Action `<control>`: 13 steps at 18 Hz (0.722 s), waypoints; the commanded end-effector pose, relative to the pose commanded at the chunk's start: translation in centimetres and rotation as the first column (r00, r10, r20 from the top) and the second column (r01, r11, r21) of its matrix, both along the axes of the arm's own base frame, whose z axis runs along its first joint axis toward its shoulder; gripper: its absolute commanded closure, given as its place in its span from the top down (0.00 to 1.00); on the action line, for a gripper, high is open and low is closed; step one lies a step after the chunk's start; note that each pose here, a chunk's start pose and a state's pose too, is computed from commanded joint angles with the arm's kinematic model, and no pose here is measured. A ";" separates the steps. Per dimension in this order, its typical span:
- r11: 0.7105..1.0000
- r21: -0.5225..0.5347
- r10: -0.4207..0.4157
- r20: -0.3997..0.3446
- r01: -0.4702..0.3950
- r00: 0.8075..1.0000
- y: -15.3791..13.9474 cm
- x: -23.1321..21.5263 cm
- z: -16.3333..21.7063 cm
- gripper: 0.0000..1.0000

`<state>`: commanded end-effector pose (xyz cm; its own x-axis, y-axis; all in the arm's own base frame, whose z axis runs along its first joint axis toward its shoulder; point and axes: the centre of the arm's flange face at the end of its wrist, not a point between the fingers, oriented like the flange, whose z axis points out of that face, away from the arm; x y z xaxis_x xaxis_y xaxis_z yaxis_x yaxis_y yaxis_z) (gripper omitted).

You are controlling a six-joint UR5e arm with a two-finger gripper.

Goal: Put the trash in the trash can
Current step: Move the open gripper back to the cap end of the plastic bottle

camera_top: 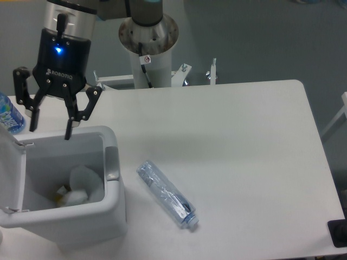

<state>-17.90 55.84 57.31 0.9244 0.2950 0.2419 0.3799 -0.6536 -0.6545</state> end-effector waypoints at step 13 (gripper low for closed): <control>0.843 -0.284 0.502 0.108 -0.457 0.858 -8.5 -27.0 -16.9 1.00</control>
<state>-44.90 47.36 40.39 0.6018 0.7596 0.2466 0.7777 -0.4872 -0.3973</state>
